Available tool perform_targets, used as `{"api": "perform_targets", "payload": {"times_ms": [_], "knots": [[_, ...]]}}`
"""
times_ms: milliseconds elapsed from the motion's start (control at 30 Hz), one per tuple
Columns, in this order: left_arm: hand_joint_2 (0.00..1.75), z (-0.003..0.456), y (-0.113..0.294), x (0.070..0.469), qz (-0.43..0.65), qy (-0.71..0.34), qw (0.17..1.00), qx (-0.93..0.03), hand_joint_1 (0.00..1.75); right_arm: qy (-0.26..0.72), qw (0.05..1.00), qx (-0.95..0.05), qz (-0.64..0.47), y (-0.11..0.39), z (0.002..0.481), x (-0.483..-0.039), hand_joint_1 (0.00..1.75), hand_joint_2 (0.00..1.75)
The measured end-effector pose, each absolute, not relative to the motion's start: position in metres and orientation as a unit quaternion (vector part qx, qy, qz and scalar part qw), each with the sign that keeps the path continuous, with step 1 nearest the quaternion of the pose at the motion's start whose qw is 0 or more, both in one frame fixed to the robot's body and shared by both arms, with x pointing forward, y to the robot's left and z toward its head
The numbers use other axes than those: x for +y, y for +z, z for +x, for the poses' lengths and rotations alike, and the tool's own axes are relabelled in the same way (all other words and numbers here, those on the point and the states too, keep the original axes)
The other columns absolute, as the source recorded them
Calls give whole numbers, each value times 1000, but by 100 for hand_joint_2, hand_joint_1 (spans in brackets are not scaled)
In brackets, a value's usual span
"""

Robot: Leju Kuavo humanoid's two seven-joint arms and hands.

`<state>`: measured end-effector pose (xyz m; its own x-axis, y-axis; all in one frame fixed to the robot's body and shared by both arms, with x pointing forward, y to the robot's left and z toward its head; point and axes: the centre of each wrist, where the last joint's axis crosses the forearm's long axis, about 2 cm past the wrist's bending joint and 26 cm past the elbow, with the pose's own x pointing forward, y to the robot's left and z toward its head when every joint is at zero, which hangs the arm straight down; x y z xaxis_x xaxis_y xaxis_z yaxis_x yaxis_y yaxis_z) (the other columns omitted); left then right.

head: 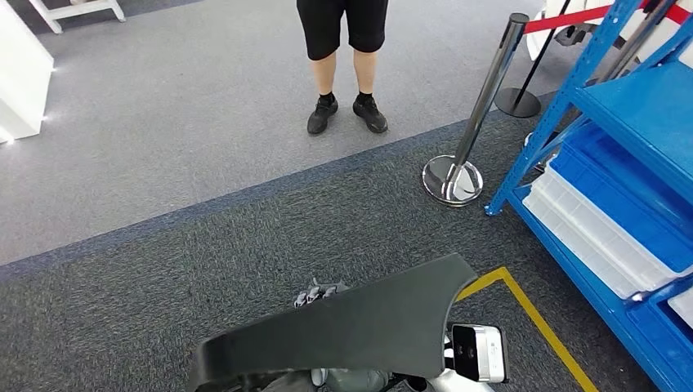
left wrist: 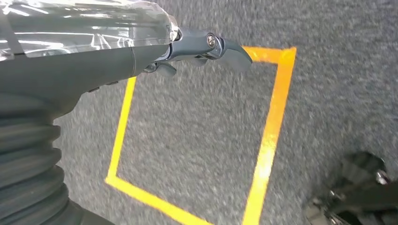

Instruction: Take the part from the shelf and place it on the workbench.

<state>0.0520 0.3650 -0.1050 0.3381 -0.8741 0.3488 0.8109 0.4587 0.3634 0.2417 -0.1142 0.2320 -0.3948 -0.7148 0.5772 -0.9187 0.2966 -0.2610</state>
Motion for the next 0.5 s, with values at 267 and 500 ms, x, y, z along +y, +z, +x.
{"api": "perform_targets", "payload": {"times_ms": [267,500], "knots": [[175,48,-106,363,56,-515,818,-251,0,290,176,-784,521,234,243,-114,175,175],[175,51,-106,361,51,-514,818,-254,0,291,173,-783,521,235,242,-112,175,175]]}}
